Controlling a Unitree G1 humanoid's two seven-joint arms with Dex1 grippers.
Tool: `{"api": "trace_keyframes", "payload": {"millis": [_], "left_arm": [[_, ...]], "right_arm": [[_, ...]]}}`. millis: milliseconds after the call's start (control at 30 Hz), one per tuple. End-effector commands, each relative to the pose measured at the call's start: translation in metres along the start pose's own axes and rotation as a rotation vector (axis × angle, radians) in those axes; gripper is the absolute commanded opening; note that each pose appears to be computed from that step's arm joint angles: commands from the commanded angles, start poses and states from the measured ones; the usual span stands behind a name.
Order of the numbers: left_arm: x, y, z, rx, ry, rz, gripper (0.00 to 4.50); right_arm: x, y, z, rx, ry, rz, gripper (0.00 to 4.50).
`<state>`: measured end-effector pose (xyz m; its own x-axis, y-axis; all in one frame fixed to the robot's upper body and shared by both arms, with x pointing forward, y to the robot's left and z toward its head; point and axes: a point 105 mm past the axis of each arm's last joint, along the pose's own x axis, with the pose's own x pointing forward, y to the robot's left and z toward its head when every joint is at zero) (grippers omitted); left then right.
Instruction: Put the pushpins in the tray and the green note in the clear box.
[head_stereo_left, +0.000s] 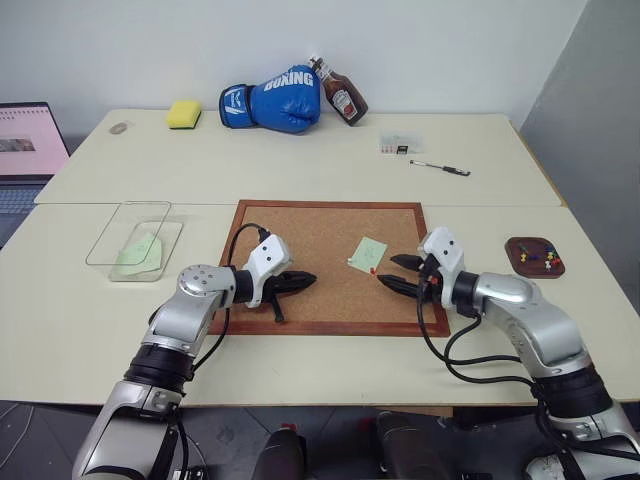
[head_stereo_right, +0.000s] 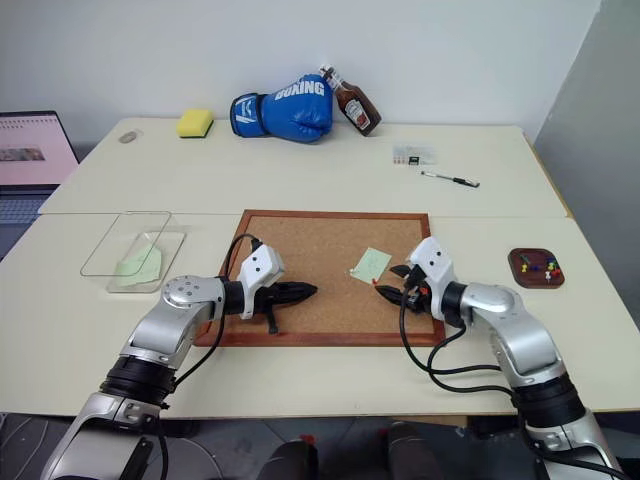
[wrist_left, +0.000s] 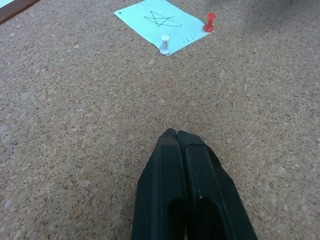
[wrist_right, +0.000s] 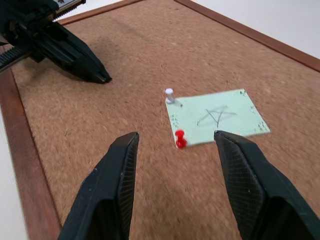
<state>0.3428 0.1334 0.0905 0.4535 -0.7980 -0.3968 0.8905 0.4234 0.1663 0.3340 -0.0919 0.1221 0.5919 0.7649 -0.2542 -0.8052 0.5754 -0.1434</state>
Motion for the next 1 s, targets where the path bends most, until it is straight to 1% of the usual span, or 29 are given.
{"api": "trace_keyframes", "payload": {"millis": [33, 400, 467, 500, 533, 567, 600, 733, 833, 1000], "left_arm": [[0.002, -0.006, -0.009, -0.004, 0.038, -0.029, 0.0], [-0.002, -0.006, -0.01, -0.003, 0.044, -0.02, 0.0], [-0.002, -0.006, -0.011, -0.003, 0.044, -0.02, 0.0], [-0.003, -0.006, -0.011, -0.003, 0.045, -0.02, 0.0], [-0.003, -0.006, -0.011, -0.003, 0.045, -0.021, 0.0], [-0.003, -0.006, -0.011, -0.003, 0.045, -0.021, 0.0], [-0.003, -0.006, -0.011, -0.003, 0.045, -0.022, 0.0], [-0.003, -0.006, -0.01, 0.0, 0.044, -0.022, 0.0], [-0.002, -0.007, -0.009, 0.002, 0.043, -0.026, 0.0], [-0.002, -0.008, -0.009, 0.003, 0.042, -0.031, 0.0]], "right_arm": [[0.015, -0.001, 0.006, -0.042, -0.034, 0.0, 2.54], [0.033, 0.005, -0.01, -0.054, -0.01, 0.053, 2.54], [0.035, 0.005, -0.011, -0.052, -0.011, 0.054, 2.18], [0.036, 0.005, -0.011, -0.051, -0.013, 0.054, 2.11], [0.037, 0.005, -0.01, -0.048, -0.017, 0.053, 1.91], [0.037, 0.005, -0.009, -0.04, -0.025, 0.051, 1.62], [0.038, 0.005, -0.008, -0.032, -0.032, 0.048, 1.46], [0.039, 0.004, -0.007, -0.022, -0.039, 0.041, 0.59], [0.039, 0.003, -0.006, -0.017, -0.044, 0.034, 0.03], [0.035, 0.0, -0.003, 0.004, -0.061, 0.025, 0.03]]}}
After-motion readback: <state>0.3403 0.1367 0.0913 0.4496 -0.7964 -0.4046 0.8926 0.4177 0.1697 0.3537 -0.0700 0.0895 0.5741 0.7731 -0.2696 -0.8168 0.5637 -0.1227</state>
